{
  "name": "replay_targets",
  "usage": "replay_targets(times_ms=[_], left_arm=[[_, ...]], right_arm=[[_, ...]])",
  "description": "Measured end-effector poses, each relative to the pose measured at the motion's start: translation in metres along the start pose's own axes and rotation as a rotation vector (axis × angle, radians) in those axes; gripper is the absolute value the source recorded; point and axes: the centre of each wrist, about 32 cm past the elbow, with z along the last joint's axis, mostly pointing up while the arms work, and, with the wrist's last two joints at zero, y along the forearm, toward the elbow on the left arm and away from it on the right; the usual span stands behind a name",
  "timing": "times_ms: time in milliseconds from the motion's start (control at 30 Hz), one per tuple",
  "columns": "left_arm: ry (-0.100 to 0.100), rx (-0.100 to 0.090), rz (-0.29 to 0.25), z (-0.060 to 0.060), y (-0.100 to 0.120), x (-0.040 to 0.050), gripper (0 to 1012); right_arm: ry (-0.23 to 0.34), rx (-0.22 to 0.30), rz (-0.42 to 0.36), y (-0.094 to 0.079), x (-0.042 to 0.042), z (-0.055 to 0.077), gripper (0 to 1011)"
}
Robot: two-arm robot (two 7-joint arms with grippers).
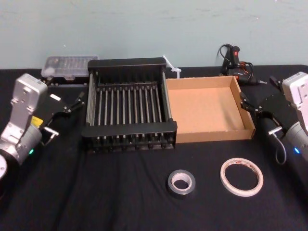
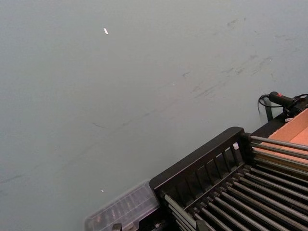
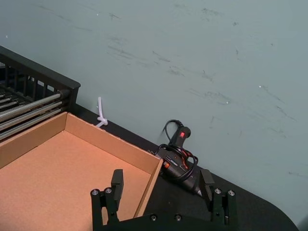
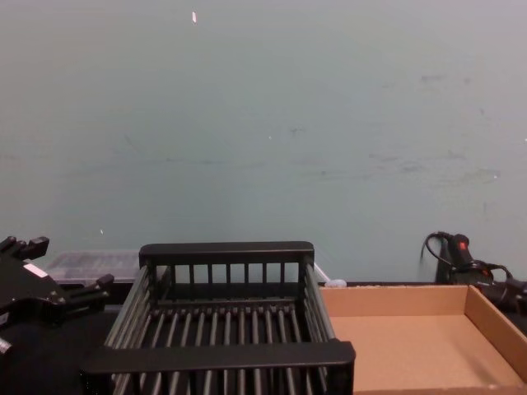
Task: Pick up the white tape and place it into the black box , Pick up the silver tape and place it into the brown box.
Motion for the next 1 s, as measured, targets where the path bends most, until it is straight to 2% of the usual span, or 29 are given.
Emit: replay_targets(times_ms=[1000], left_arm=[[0.0, 0.0, 0.0, 0.0, 0.0, 0.0, 1001]], right_arm=[[0.0, 0.0, 0.0, 0.0, 0.0, 0.0, 1002]])
